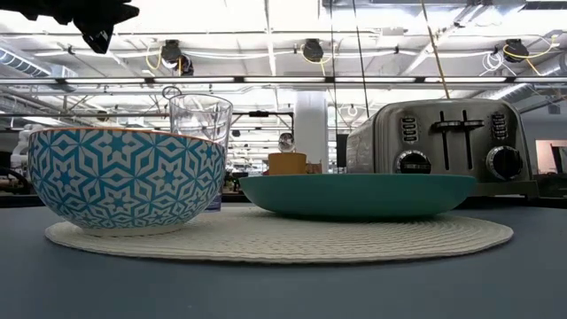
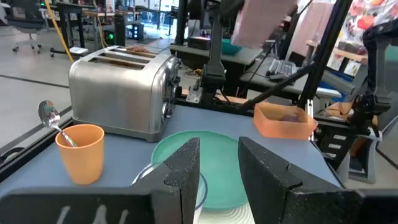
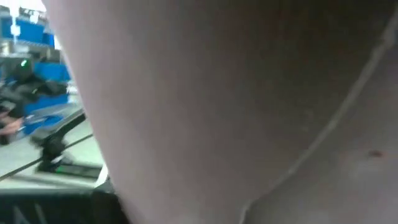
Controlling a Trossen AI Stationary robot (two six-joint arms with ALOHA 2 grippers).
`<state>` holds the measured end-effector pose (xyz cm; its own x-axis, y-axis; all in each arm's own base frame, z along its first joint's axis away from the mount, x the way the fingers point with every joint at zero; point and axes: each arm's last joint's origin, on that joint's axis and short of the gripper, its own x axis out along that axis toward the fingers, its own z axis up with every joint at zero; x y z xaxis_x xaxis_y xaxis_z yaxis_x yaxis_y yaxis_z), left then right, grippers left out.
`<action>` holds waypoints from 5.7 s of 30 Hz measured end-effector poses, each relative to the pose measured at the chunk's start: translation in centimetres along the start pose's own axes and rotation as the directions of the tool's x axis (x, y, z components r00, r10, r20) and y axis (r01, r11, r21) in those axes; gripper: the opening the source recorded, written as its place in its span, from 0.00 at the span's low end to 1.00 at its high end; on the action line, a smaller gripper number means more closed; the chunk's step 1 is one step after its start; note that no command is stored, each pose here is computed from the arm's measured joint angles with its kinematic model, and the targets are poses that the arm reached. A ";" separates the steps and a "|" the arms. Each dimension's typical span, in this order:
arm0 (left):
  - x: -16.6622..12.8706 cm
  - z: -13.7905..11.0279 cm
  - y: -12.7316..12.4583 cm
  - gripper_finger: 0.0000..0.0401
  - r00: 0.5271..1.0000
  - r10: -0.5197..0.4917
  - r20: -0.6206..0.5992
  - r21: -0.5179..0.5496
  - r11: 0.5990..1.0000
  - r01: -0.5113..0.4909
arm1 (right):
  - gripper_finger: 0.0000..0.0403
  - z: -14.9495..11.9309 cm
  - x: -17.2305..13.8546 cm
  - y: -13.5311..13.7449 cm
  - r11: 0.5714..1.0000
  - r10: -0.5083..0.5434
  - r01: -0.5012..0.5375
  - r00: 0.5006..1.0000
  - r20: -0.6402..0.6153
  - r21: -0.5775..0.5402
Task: Arrange a breakfast setting
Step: Pour the cereal into the orange patterned bowl
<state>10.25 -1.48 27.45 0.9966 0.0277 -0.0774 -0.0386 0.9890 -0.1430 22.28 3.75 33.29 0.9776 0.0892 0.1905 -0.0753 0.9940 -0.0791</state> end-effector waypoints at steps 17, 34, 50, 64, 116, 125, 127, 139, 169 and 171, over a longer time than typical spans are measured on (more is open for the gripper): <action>3.0 1.2 -0.8 0.29 0.992 0.032 0.122 -0.015 0.999 -0.031 | 0.54 1.7 -0.2 -0.2 0.989 -0.014 0.040 0.984 0.180 -0.139; 3.5 1.8 -0.8 0.53 0.979 0.081 0.188 -0.012 0.997 -0.080 | 0.54 1.7 -0.1 -0.2 0.989 -0.013 0.038 0.984 0.176 -0.140; 5.1 0.7 -0.9 0.99 0.985 0.133 0.110 -0.016 0.991 -0.132 | 0.54 1.7 -0.1 -0.2 0.989 -0.012 0.037 0.984 0.175 -0.140; 9.2 0.9 -2.0 0.99 0.955 0.116 0.273 -0.009 0.993 -0.118 | 0.54 1.7 -0.1 -0.2 0.989 -0.012 0.037 0.985 0.172 -0.141; 19.5 7.6 -3.5 0.99 0.870 -0.099 0.483 0.176 0.984 0.014 | 0.54 1.5 0.0 -0.1 0.985 -0.008 0.036 0.986 0.165 -0.168; 19.5 7.7 -3.2 0.99 0.868 -0.090 0.488 0.184 0.983 -0.002 | 0.54 1.4 0.0 -0.1 0.985 -0.009 0.036 0.988 0.157 -0.169; 19.6 7.8 -3.0 0.99 0.868 -0.085 0.489 0.171 0.985 0.000 | 0.54 1.4 0.0 -0.1 0.986 -0.009 0.035 0.988 0.155 -0.166; 19.6 7.8 -2.7 0.99 0.868 -0.078 0.491 0.166 0.986 -0.005 | 0.54 0.5 0.9 0.0 0.985 -0.012 0.036 0.990 0.140 -0.167; 19.5 7.8 -3.4 0.99 0.866 -0.093 0.492 0.309 0.948 -0.073 | 0.54 0.4 0.9 -0.1 0.989 -0.058 0.074 0.991 0.124 -0.131; 19.5 8.3 -3.5 0.99 0.859 -0.100 0.503 0.315 0.946 -0.075 | 0.54 0.5 0.9 -0.1 0.989 -0.059 0.076 0.990 0.130 -0.130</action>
<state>30.44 -3.16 34.66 0.8961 -0.0015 0.4439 -0.0880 0.9795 0.1810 23.12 3.75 33.94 0.9466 0.0379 0.3202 0.0253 0.9813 -0.1910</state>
